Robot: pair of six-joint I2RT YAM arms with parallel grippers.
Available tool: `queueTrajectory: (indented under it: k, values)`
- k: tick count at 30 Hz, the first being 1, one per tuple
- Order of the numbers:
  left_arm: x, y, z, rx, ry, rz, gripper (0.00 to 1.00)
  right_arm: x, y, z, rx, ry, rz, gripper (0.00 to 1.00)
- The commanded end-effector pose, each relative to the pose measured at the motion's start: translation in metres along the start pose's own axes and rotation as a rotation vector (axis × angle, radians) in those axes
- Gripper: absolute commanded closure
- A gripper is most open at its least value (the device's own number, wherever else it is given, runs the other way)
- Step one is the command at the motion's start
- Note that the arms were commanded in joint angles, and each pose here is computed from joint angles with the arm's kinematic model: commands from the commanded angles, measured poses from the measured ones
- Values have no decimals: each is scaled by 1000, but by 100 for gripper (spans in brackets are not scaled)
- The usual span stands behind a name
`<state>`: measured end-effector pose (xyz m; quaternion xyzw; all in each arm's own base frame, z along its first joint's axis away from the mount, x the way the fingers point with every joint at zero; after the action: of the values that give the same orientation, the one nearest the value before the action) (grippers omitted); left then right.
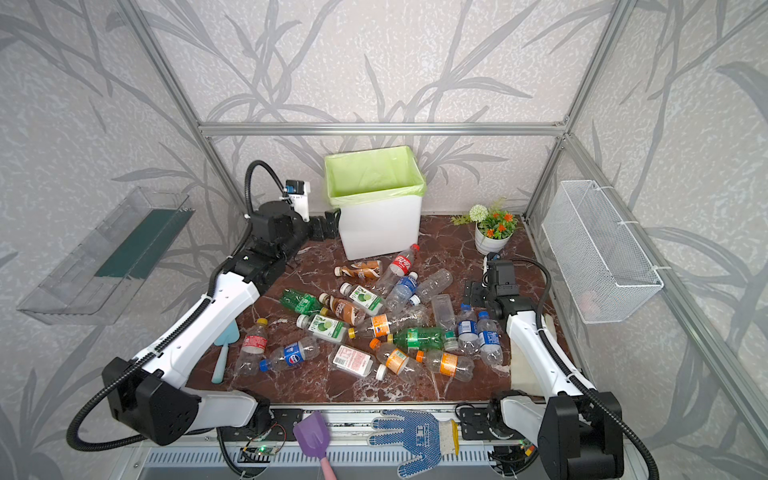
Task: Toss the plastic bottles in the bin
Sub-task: 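Open the left gripper to drop the bottle into the bin, then withdraw the left gripper from the bin while the right gripper grasps a blue-capped bottle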
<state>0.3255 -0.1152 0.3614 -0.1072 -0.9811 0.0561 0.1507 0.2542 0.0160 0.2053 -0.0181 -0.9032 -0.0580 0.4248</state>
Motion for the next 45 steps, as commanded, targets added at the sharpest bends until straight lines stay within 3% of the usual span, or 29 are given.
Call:
queueTrajectory:
  k: [1,10,16,32,45]
  values:
    - [23,12,6,4,-40,-88,1,6,-2,13,-48,129,25,20]
    - [31,29,50,45,48,-141,1,18,-17,38,-70,247,200,27]
    - [29,33,61,50,99,-137,1,17,-19,52,-104,310,213,25]
    - [36,36,60,98,99,-86,1,7,-17,71,-218,459,207,34]
    - [31,40,56,127,103,-62,1,-17,-18,83,-249,509,231,31]
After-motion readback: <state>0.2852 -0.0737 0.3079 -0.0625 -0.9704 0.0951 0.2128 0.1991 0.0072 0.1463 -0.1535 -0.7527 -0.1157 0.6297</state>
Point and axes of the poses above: each gripper's point midway between its finger pads, its own x axis back along the fingers, its own y axis along the line the jaws close on, z = x × y, the point moved 10 cm from there along x, back along the fingers, and after that the axes turned 2 degrees about x, right-handed, at the moved point
